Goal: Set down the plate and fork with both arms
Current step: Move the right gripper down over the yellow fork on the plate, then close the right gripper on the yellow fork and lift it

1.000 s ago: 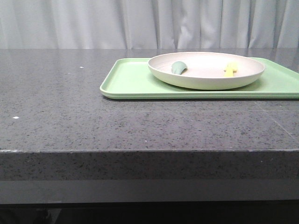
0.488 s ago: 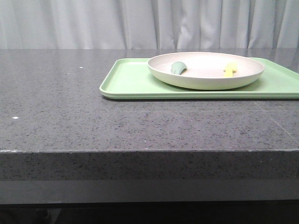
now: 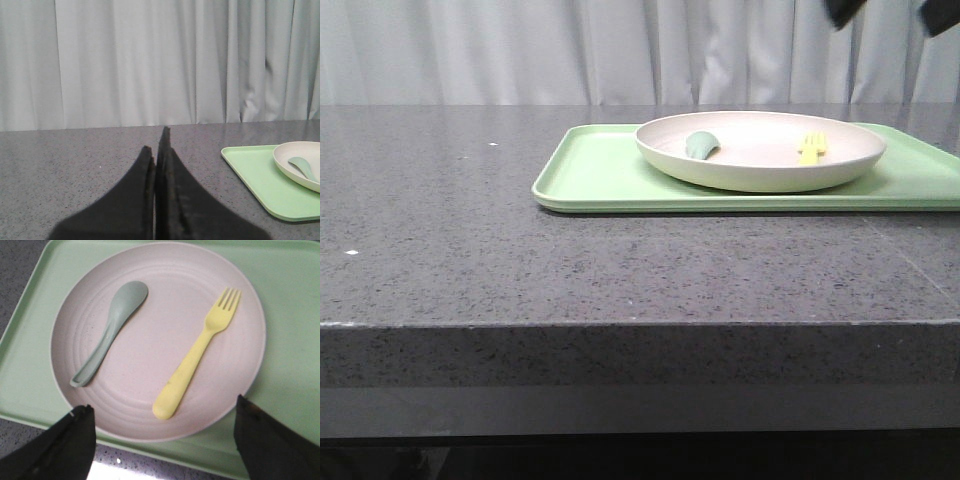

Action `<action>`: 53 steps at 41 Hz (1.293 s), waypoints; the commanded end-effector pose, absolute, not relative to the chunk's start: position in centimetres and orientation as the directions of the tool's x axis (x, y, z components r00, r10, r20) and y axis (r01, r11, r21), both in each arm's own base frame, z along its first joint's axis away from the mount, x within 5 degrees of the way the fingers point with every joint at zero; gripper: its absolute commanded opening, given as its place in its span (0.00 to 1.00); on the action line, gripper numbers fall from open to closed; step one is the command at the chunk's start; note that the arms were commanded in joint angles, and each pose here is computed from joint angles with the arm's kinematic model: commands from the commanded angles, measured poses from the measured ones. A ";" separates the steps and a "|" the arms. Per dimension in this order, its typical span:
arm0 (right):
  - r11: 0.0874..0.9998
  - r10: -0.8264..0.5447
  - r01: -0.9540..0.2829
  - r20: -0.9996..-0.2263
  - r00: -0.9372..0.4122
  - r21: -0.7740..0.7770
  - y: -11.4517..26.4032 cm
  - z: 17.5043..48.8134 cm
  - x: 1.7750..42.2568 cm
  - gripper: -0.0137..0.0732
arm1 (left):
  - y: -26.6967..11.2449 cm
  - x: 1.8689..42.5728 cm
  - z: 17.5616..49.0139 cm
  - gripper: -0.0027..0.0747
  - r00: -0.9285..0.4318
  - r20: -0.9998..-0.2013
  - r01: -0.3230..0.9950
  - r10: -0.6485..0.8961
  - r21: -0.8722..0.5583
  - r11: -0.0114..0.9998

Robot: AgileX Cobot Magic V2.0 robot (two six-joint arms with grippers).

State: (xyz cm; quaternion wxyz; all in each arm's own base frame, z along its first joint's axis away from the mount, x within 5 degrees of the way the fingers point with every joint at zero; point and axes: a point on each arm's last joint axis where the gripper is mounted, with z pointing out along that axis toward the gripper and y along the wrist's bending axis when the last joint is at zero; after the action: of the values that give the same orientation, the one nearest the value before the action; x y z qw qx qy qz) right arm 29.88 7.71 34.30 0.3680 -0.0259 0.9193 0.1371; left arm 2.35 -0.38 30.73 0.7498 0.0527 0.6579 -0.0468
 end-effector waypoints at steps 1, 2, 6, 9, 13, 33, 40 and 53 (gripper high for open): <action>0.956 0.082 -0.142 -0.698 -0.711 0.257 8.3 35.6 32.3 0.84 | -0.4 2.1 32.1 0.01 0.213 -0.977 0.146 -0.021 0.011 0.989; 0.956 0.078 -0.139 -0.683 -0.726 0.257 8.5 35.4 33.0 0.84 | -0.4 2.1 32.1 0.01 0.213 -0.977 0.146 -0.021 0.011 0.989; 0.958 0.067 -0.126 -0.624 -0.778 0.259 9.1 34.4 35.2 0.84 | -0.4 2.1 32.1 0.01 0.213 -0.977 0.146 -0.021 0.011 0.989; 0.959 0.067 -0.107 -0.581 -0.811 0.261 9.3 33.5 36.7 0.84 | -0.4 2.1 32.1 0.01 0.213 -0.977 0.146 -0.021 0.011 0.989; 0.960 0.081 -0.082 -0.546 -0.834 0.269 9.6 32.4 38.2 0.84 | -0.4 2.1 32.1 0.01 0.213 -0.977 0.146 -0.021 0.011 0.989; 0.965 0.071 -0.055 -0.459 -0.886 0.255 10.1 29.4 40.4 0.84 | -0.4 2.1 32.1 0.01 0.213 -0.977 0.146 -0.021 0.011 0.989; 0.966 0.069 -0.055 -0.454 -0.889 0.254 10.1 29.4 40.3 0.80 | -0.4 2.1 32.1 0.01 0.213 -0.977 0.146 -0.021 0.011 0.989; 0.965 0.068 -0.058 -0.458 -0.886 0.255 10.1 29.8 40.4 0.23 | -0.4 2.1 32.1 0.01 0.213 -0.977 0.146 -0.021 0.011 0.989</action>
State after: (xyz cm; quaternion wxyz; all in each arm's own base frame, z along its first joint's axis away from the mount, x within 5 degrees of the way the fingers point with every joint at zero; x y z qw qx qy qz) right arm 40.50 10.40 26.46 0.1862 0.0013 0.9752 0.1200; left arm 2.35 -0.38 30.73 0.7498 0.0527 0.6579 -0.0468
